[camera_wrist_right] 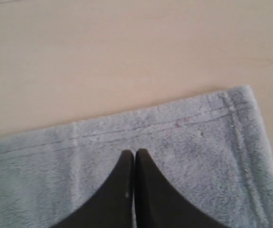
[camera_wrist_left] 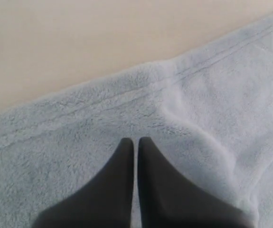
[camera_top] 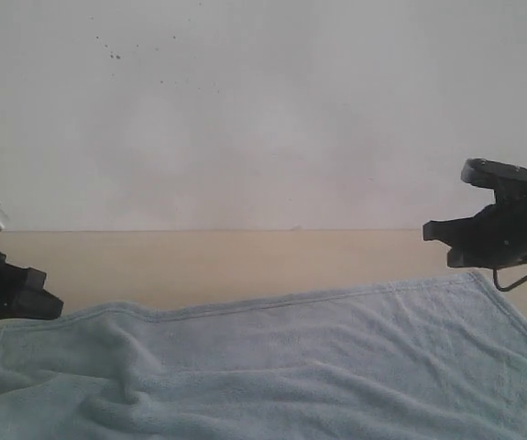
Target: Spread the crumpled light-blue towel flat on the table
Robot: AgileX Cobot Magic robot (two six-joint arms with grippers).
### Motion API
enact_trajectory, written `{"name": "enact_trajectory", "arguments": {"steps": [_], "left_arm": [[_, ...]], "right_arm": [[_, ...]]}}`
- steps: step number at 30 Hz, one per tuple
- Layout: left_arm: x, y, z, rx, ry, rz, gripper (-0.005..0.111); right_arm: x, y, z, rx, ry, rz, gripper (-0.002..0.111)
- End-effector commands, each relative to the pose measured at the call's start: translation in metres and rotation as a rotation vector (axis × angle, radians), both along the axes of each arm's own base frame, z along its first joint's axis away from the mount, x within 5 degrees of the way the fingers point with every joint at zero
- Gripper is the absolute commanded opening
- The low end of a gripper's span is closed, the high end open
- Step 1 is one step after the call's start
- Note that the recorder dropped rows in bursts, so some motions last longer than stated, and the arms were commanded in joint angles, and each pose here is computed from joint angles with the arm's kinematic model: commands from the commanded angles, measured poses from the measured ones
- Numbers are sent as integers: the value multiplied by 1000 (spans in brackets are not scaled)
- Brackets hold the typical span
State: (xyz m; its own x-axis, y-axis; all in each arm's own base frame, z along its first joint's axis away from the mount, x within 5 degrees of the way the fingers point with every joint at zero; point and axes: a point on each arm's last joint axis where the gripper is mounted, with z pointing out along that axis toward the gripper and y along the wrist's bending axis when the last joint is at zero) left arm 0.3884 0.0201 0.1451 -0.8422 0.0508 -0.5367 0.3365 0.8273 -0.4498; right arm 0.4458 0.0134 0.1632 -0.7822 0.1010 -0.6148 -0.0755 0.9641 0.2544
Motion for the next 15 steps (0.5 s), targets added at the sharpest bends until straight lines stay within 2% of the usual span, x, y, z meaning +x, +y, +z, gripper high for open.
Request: {"name": "enact_trajectory", "arguments": {"steps": [1, 7, 10, 15], "left_arm": [[4, -3, 8, -39, -48, 7, 4], [9, -8, 13, -174, -57, 87, 4], [7, -9, 13, -174, -66, 46, 4], [8, -9, 13, -163, -76, 42, 4]], "right_arm": [[5, -25, -8, 9, 26, -46, 0], [4, -29, -23, 36, 72, -51, 0], [7, -32, -27, -12, 39, -48, 0], [10, -36, -30, 3, 27, -111, 0]]}}
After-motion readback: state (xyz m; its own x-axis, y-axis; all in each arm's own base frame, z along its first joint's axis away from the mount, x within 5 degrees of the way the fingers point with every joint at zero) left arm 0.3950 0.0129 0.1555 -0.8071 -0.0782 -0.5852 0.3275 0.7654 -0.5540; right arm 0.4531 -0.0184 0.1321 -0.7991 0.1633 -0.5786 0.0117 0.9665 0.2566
